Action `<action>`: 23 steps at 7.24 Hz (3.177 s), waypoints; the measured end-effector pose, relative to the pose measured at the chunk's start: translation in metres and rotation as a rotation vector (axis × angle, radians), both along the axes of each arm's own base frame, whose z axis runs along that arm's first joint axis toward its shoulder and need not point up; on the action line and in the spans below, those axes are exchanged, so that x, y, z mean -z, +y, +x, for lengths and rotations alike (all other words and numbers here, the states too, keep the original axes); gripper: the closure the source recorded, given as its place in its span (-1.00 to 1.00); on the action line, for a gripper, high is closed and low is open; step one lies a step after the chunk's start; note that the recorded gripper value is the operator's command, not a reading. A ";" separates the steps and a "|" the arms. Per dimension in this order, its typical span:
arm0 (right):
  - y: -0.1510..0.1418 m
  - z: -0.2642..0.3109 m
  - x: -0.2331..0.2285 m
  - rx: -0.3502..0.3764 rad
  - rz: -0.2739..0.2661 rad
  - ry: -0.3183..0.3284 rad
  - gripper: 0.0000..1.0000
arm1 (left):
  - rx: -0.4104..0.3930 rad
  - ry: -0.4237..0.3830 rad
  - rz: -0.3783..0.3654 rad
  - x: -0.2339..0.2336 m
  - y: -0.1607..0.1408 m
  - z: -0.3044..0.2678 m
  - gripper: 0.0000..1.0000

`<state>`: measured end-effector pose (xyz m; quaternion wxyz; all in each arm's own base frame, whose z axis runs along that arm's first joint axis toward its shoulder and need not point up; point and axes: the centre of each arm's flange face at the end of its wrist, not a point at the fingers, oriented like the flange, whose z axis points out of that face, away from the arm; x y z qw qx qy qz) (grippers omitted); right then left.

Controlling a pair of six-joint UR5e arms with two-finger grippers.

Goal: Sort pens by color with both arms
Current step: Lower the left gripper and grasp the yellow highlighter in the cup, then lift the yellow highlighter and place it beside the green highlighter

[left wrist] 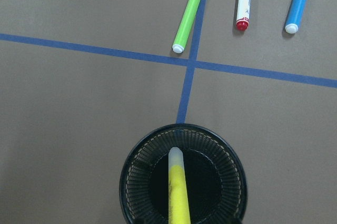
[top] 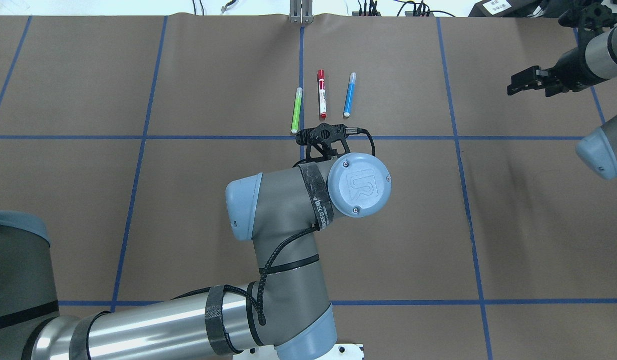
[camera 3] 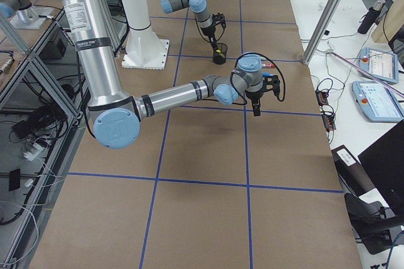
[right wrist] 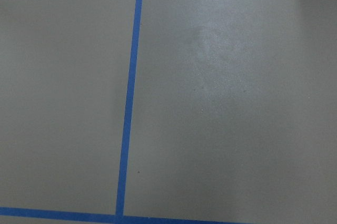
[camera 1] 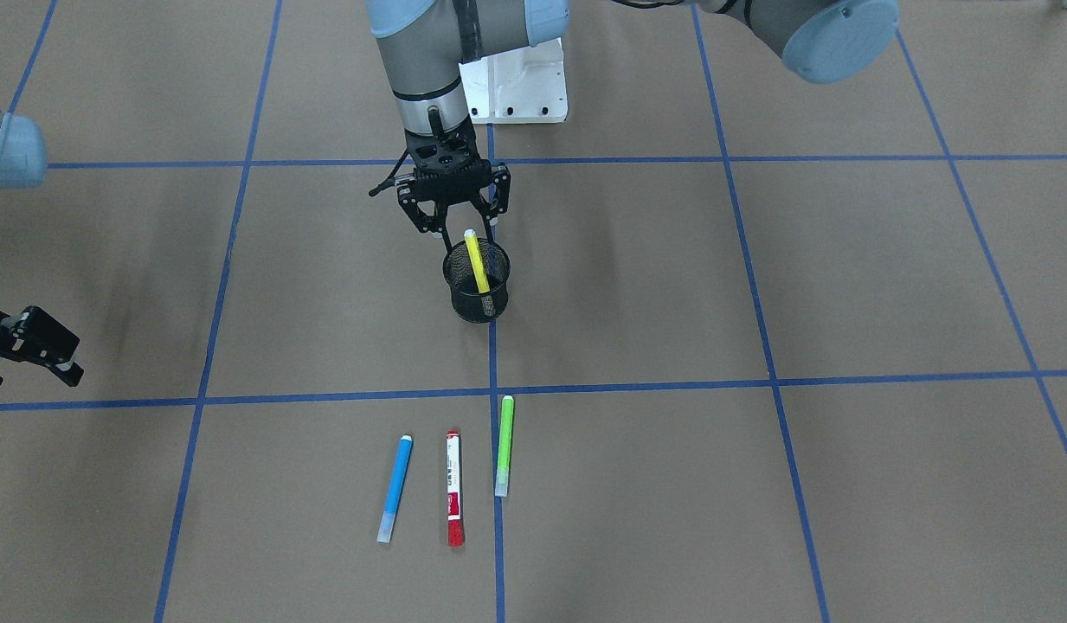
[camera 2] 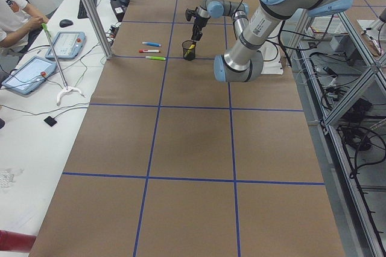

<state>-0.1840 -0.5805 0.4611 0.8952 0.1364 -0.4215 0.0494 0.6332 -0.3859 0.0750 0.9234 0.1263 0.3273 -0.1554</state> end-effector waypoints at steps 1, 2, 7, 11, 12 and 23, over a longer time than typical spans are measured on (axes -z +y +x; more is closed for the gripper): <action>0.000 0.000 0.000 0.000 0.000 0.000 -0.97 | 0.000 -0.001 -0.001 -0.001 0.000 0.000 -0.06; 0.000 0.000 0.001 0.000 0.001 0.000 -0.97 | 0.000 -0.003 -0.002 -0.003 0.000 0.000 -0.05; 0.000 0.000 0.002 -0.001 0.001 -0.003 -0.97 | -0.001 -0.007 -0.006 -0.008 0.000 0.000 1.00; -0.005 -0.002 0.010 -0.003 0.008 -0.009 -0.97 | -0.006 0.026 0.000 0.006 0.005 -0.011 1.00; -0.007 -0.003 0.012 -0.004 0.010 -0.011 -0.97 | -0.005 0.056 0.009 0.017 0.007 -0.022 1.00; -0.017 -0.016 0.033 -0.058 -0.041 -0.055 -0.97 | 0.308 0.281 0.197 -0.101 -0.178 -0.104 1.00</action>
